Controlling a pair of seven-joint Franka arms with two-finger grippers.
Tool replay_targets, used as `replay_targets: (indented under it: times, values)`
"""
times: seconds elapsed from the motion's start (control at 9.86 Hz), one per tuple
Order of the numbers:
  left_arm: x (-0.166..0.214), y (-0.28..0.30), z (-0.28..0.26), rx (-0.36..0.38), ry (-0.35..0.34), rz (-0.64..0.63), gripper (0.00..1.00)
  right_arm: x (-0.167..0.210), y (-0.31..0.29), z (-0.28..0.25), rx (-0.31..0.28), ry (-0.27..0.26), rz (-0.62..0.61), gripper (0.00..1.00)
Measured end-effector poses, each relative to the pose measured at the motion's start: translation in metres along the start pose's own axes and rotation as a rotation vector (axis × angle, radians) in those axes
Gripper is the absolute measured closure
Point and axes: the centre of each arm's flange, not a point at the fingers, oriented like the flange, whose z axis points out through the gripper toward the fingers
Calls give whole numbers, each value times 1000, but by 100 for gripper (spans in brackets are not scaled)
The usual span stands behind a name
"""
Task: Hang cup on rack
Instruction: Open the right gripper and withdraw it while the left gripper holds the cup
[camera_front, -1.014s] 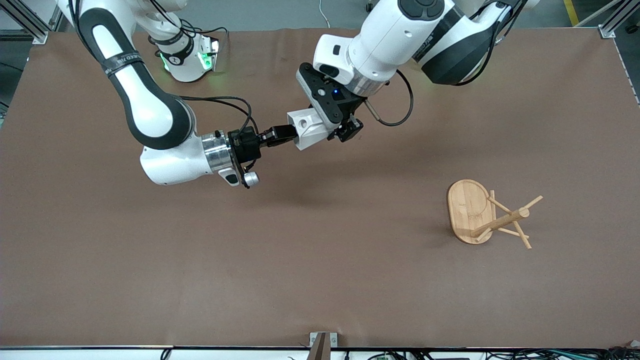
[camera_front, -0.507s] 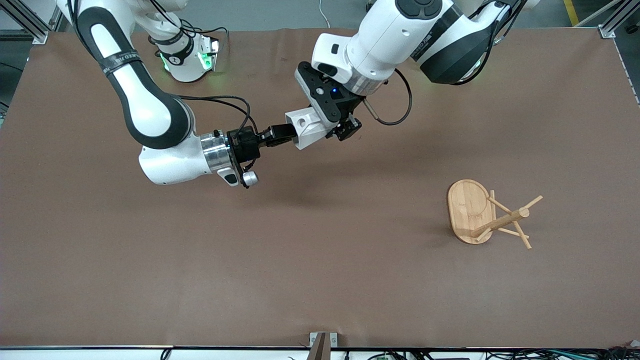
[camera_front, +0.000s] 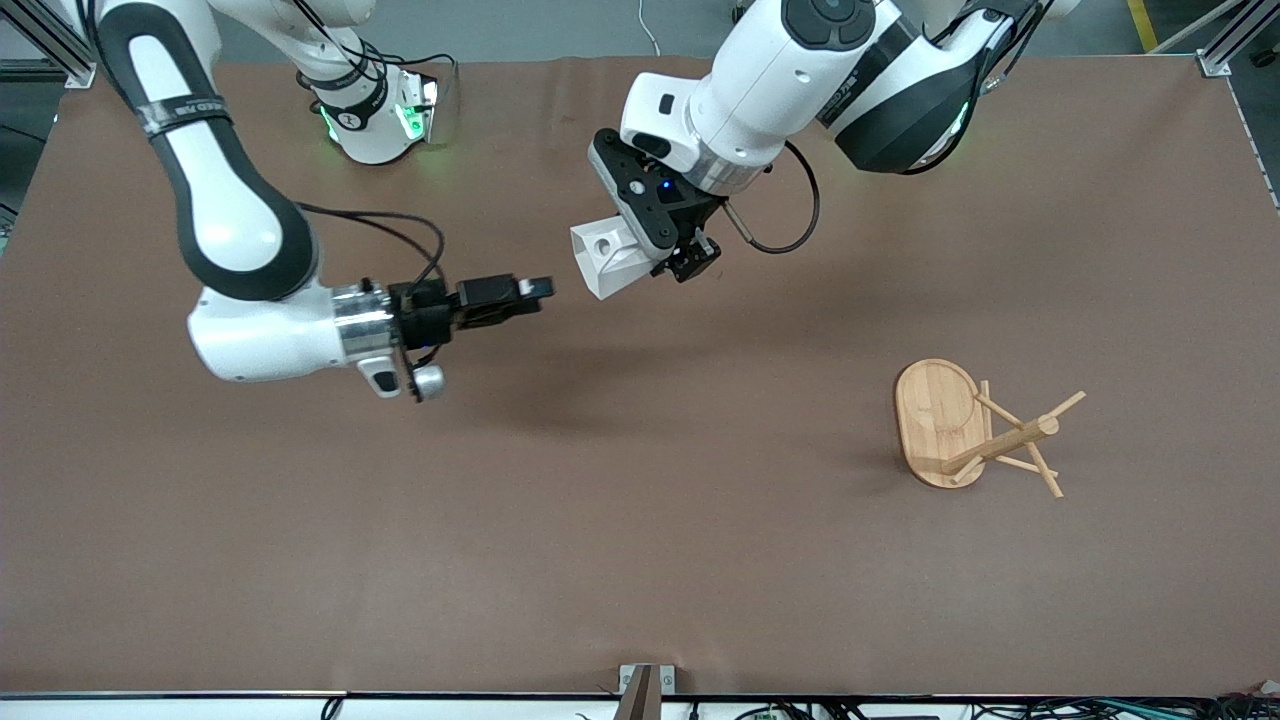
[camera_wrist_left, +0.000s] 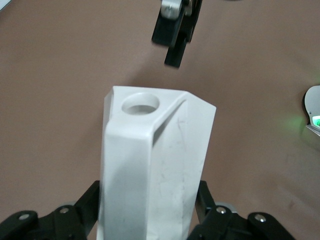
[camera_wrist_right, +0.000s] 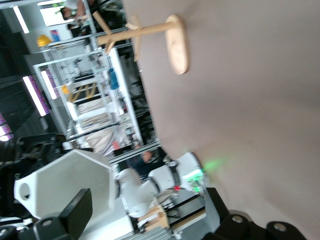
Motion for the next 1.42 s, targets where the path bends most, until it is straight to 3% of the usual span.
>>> replay_targets:
  times: [0.1, 0.41, 0.61, 0.81, 0.91, 1.01, 1.22, 1.32, 1.42]
  values:
    - [-4, -7, 1, 7, -25, -27, 22, 3, 19, -28, -99, 26, 15, 0]
    - [-23, -32, -1, 116, -144, -251, 22, -5, 49, -130, -508, 130, 30, 0]
    - [-28, -36, -12, 187, -152, -441, 22, -28, 47, -207, -781, 230, 22, 0]
    - [-41, -68, -24, 214, -150, -584, 22, -55, 14, -255, -1064, 283, -32, 0]
    - [-51, -88, -25, 221, -162, -637, 22, -69, -11, -261, -1137, 282, -60, 0]
    - [-62, -109, -27, 227, -168, -680, 22, -82, -35, -263, -1165, 278, -69, 0]
    - [-83, -141, -25, 235, -190, -751, 22, -111, -73, -279, -1159, 353, -15, 0]
    - [-93, -150, -18, 241, -195, -768, 22, -124, -87, -286, -1140, 417, 59, 0]
    - [-105, -157, -8, 256, -175, -780, 22, -137, -104, -291, -1124, 448, 129, 0]
